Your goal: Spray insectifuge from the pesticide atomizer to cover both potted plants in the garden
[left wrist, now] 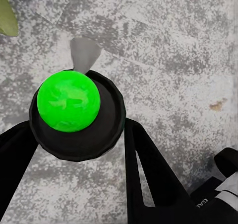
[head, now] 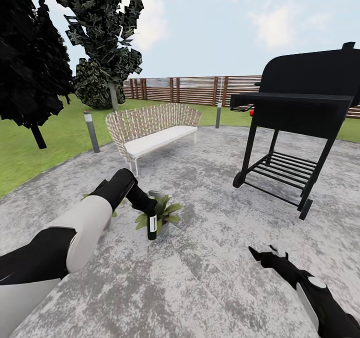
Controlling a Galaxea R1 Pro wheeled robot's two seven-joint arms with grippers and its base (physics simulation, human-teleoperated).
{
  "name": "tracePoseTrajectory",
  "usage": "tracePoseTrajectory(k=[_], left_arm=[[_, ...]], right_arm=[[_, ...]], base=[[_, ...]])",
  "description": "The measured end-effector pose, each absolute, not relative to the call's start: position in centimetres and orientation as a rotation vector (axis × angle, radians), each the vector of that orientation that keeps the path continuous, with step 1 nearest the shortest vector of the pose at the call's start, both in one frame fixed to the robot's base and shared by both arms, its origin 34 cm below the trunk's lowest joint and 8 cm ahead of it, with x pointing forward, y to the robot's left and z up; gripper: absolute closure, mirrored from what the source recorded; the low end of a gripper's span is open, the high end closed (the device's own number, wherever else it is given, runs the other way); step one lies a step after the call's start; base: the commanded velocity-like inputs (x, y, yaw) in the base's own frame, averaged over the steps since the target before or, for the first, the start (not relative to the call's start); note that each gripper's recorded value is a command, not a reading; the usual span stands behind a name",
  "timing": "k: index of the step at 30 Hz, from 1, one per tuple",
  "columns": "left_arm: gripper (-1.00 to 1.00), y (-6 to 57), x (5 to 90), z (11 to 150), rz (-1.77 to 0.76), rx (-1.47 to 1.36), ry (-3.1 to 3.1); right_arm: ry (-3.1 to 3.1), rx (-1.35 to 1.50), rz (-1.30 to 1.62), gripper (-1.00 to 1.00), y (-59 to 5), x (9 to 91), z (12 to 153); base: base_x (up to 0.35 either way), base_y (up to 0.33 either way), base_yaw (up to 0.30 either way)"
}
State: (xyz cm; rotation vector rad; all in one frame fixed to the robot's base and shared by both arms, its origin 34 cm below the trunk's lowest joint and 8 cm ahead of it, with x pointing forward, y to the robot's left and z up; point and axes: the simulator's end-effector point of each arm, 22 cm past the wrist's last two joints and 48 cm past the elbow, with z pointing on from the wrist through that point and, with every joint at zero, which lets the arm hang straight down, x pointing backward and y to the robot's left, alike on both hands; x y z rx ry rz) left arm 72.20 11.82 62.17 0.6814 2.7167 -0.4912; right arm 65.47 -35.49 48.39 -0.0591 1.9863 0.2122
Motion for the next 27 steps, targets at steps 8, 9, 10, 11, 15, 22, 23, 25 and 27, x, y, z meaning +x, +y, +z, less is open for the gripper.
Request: tracePoseTrajectory(k=[8,9,10,11,15,22,23,25,27], left_arm=[[1.00,11.9,72.2,62.2,-0.492,0.683,2.716],[1.00,11.9,72.2,62.2,-0.492,0.684,2.716],[1.00,11.9,72.2,62.2,-0.491,0.684,2.716],[1.00,11.9,72.2,62.2,-0.491,0.684,2.716],[1.00,11.6,72.1,62.2,-0.485,0.697,2.716],[1.00,11.8,71.5,61.5,-0.423,0.761,2.740],[1.00,11.8,71.5,61.4,-0.427,0.762,2.742],[1.00,11.9,71.4,61.4,-0.433,0.763,2.743],[1.00,12.0,71.4,61.5,-0.436,0.761,2.743]], right_arm=[[1.997,-0.040,0.188,-1.00,-37.3,65.2,48.3],[1.998,-0.040,0.188,-1.00,-37.3,65.2,48.3],[1.998,-0.040,0.188,-1.00,-37.3,65.1,48.2],[1.998,-0.040,0.188,-1.00,-37.3,65.1,48.2],[1.999,-0.039,0.188,-1.00,-37.4,65.1,48.2],[2.001,-0.040,0.185,-1.00,-37.5,65.1,48.2],[2.001,-0.040,0.184,-1.00,-37.6,65.1,48.2],[2.002,-0.040,0.183,-1.00,-37.6,65.1,48.2],[2.002,-0.041,0.183,-1.00,-37.7,65.1,48.2]], base=[[0.027,0.001,0.000],[0.203,0.026,0.000],[0.227,0.036,0.000],[0.262,0.053,0.000],[0.315,0.083,-0.045],[0.251,0.063,-0.004],[0.081,0.017,-0.001],[0.043,0.009,0.000],[0.017,0.004,0.000]])
